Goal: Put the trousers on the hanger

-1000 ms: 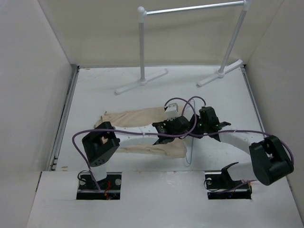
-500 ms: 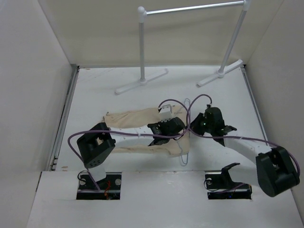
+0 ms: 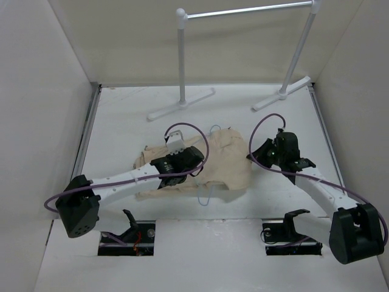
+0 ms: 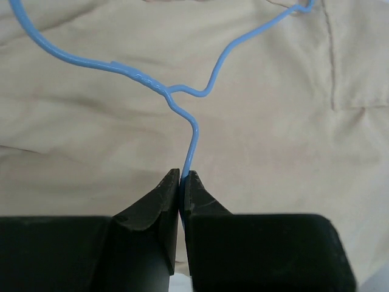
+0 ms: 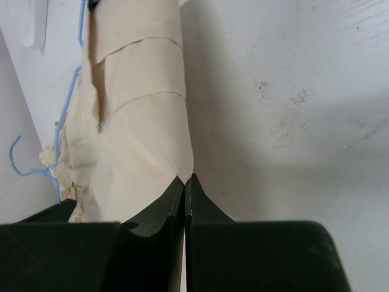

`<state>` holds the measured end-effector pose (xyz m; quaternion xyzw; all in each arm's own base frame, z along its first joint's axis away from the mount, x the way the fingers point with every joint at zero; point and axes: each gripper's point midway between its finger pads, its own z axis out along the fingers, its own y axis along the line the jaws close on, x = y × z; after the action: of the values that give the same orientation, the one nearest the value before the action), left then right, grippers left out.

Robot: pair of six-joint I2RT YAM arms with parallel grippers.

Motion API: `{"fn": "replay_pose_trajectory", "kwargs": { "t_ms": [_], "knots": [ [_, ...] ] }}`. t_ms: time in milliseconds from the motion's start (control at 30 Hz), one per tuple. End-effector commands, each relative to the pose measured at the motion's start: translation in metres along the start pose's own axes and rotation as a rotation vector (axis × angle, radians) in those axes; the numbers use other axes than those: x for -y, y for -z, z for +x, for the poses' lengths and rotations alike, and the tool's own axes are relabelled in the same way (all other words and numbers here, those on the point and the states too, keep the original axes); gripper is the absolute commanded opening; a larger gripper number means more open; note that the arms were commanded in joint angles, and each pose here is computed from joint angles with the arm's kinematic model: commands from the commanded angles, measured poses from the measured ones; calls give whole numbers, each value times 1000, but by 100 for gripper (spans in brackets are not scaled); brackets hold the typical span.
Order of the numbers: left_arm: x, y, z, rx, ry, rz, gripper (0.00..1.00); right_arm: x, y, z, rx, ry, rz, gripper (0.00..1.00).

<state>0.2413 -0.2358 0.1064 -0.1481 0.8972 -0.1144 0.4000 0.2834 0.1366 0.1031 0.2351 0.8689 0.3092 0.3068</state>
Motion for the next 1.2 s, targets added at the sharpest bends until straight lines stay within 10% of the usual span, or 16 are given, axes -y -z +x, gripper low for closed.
{"fn": "replay_pose_trajectory", "kwargs": {
  "t_ms": [0,433,900,1167],
  "knots": [
    [-37,5,-23,85,-27,-110,0,8,0,0,15,10,15,6],
    [-86,-2,-12,73,-195,-296,0,16,13,-22,112,-12,45,5],
    [-8,14,-5,190,-166,-160,0,13,-5,35,-28,92,92,4],
    [-24,17,-4,299,-479,-336,0,37,12,9,70,60,178,2]
  ]
}}
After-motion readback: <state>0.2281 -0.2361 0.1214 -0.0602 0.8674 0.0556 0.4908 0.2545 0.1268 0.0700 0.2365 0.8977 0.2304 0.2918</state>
